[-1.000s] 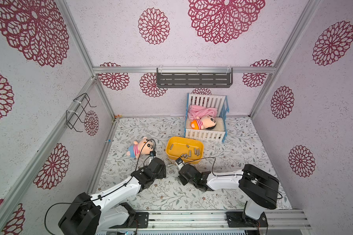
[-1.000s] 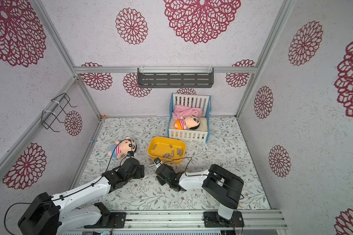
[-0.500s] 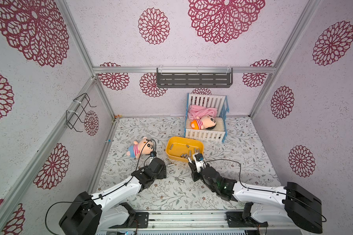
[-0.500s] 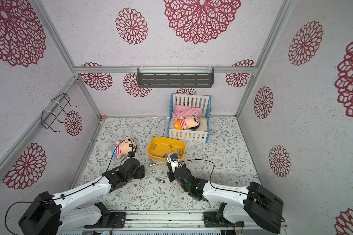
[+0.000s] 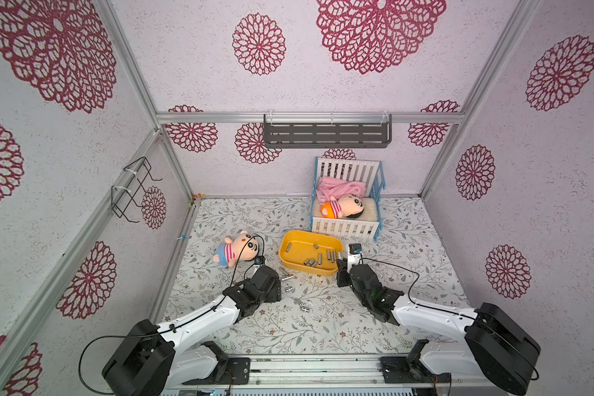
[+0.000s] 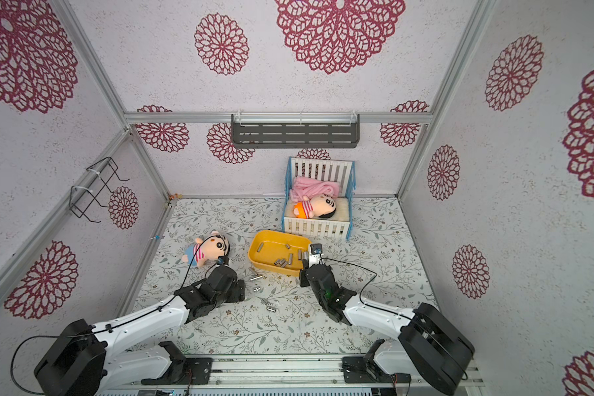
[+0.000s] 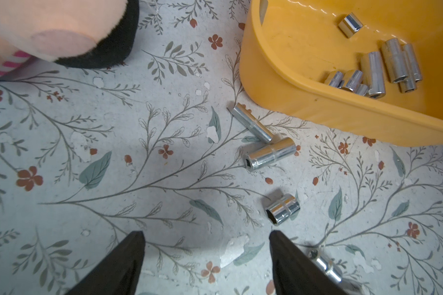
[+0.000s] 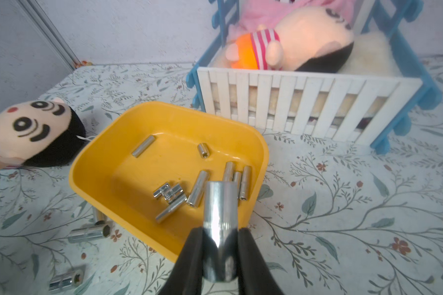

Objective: Put the screws on the desktop into the storage box
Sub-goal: Place the screw in the storage box.

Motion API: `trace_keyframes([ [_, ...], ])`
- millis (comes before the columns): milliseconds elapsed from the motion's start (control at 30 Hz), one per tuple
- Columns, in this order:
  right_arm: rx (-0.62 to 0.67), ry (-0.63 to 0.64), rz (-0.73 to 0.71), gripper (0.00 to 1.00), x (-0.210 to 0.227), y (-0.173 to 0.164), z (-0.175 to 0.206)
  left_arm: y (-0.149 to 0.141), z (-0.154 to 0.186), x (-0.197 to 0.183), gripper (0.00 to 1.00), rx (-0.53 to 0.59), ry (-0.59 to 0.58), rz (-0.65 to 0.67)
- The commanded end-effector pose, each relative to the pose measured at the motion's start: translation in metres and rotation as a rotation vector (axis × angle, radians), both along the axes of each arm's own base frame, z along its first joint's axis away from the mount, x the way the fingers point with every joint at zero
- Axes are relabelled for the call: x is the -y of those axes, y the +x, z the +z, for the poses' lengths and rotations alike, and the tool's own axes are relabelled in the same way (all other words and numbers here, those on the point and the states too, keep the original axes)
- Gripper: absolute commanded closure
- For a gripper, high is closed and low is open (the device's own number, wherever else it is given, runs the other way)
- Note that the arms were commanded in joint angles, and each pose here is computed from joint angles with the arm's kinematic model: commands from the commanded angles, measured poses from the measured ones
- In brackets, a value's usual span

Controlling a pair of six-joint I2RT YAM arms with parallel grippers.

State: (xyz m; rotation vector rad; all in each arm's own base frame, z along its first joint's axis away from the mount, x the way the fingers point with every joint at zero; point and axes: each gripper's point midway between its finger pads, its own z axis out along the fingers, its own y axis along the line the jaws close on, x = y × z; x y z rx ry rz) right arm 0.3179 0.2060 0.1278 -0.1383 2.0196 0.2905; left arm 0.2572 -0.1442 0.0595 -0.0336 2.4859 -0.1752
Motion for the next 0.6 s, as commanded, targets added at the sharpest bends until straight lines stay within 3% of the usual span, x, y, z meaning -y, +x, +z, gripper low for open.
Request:
trace_keyframes([
  [0, -0.005, 0.074, 0.043, 0.88, -0.017, 0.005, 0.014, 0.003, 0.005, 0.010, 0.18, 0.005, -0.018, -0.021],
  [367, -0.108, -0.020, 0.030, 0.86, -0.028, 0.018, -0.018, 0.003, 0.004, 0.012, 0.18, -0.006, -0.021, -0.031],
  [567, -0.117, -0.030, 0.017, 0.76, -0.027, 0.020, -0.021, 0.003, 0.003, 0.013, 0.19, -0.008, -0.024, -0.033],
])
